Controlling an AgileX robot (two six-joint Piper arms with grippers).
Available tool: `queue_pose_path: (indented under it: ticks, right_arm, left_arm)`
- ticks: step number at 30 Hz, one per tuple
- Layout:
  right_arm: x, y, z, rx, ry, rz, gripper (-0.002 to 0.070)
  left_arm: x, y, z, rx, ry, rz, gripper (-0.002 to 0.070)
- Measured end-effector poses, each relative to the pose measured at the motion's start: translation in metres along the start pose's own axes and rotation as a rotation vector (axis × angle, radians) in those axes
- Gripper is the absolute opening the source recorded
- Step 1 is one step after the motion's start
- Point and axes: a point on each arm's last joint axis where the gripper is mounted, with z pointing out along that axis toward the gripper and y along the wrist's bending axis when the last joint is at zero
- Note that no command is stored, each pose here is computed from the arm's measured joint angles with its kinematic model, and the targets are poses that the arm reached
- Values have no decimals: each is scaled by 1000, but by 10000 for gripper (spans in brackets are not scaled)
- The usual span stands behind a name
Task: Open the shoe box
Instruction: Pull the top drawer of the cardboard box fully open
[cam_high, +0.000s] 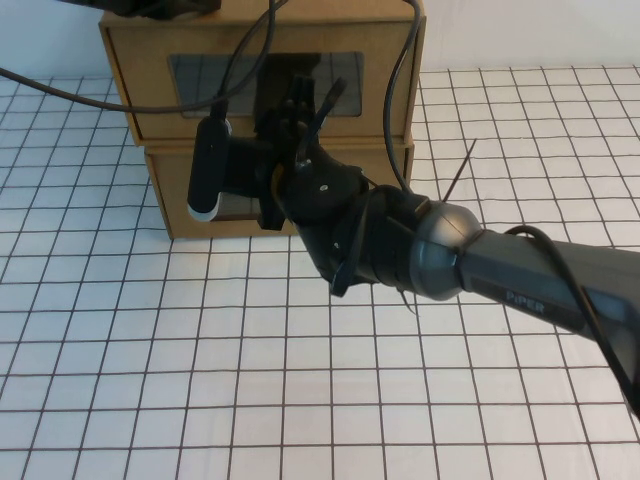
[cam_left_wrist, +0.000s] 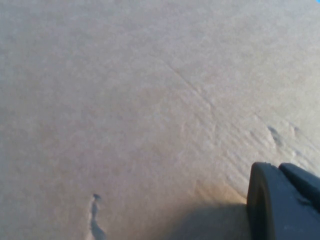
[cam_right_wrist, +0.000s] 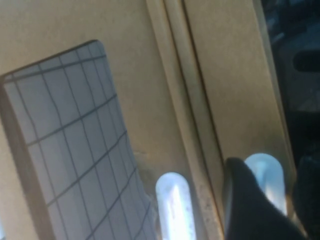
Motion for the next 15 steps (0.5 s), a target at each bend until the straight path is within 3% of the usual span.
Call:
queue_pose_path:
  ticks: [15]
  right_arm:
    - [2, 1, 2, 6, 9, -14, 25]
  left_arm:
    - [0, 0, 1, 6, 0, -5, -2]
